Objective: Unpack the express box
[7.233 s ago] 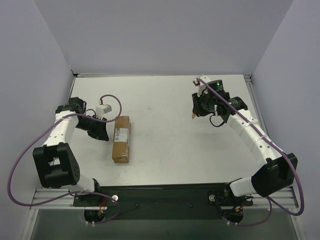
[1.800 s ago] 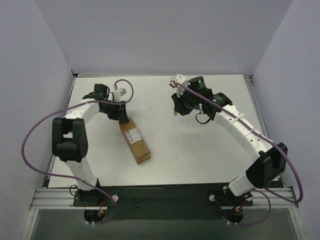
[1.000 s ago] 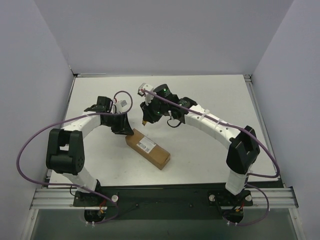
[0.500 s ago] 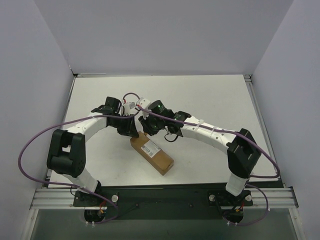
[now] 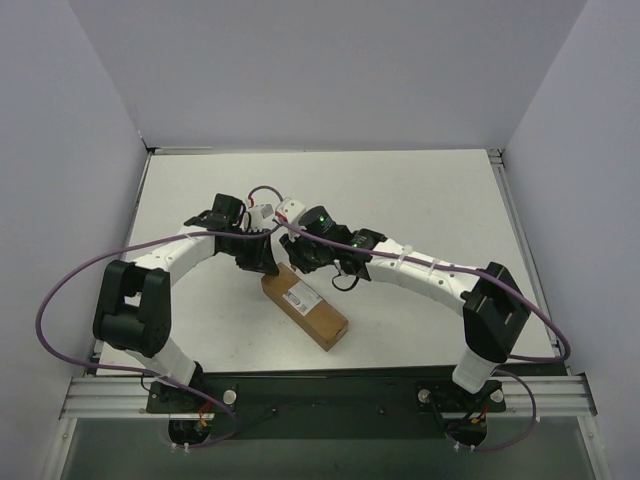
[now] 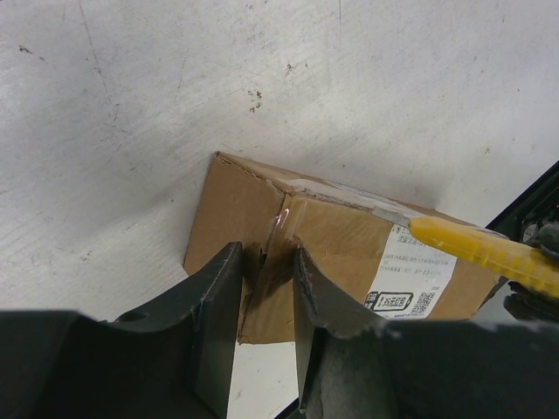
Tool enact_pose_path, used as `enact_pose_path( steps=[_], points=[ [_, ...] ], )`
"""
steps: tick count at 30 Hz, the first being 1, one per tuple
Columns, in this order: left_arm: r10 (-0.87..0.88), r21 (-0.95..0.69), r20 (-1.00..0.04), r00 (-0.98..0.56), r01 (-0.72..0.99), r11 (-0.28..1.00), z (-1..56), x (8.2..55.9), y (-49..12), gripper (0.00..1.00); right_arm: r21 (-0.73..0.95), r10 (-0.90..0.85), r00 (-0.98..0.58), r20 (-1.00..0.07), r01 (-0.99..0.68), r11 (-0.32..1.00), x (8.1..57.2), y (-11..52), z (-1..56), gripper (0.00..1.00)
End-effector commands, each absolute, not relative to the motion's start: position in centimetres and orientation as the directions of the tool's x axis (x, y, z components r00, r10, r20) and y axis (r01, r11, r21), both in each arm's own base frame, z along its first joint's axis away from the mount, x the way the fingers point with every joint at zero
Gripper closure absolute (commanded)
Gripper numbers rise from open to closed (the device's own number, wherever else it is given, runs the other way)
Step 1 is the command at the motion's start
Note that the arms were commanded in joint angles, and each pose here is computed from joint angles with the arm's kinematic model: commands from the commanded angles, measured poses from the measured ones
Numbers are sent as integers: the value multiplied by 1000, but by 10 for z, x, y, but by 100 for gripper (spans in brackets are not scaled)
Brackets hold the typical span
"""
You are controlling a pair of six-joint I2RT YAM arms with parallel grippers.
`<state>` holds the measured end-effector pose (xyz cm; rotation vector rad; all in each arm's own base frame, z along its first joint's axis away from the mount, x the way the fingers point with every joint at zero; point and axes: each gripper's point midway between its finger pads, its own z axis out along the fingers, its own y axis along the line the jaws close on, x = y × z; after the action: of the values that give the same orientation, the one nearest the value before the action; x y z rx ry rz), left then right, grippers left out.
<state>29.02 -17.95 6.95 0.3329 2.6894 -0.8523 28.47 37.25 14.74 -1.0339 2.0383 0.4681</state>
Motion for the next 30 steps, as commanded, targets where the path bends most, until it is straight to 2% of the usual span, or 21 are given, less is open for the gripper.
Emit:
enact_pose_path(
  steps=[1,8,30],
  points=[
    [186,-375,-227,-956,262,889,23,263,-151,65,-40,-466,-318,-826,-791,610,285,373,172,100],
    [192,-372,-222,-956,265,890,22,261,-151,65,-34,-430,-302,-851,-785,619,287,377,183,100],
    [189,-366,-216,-958,259,894,19,259,-150,66,-18,-453,-330,-828,-791,611,285,380,170,100]
  ],
)
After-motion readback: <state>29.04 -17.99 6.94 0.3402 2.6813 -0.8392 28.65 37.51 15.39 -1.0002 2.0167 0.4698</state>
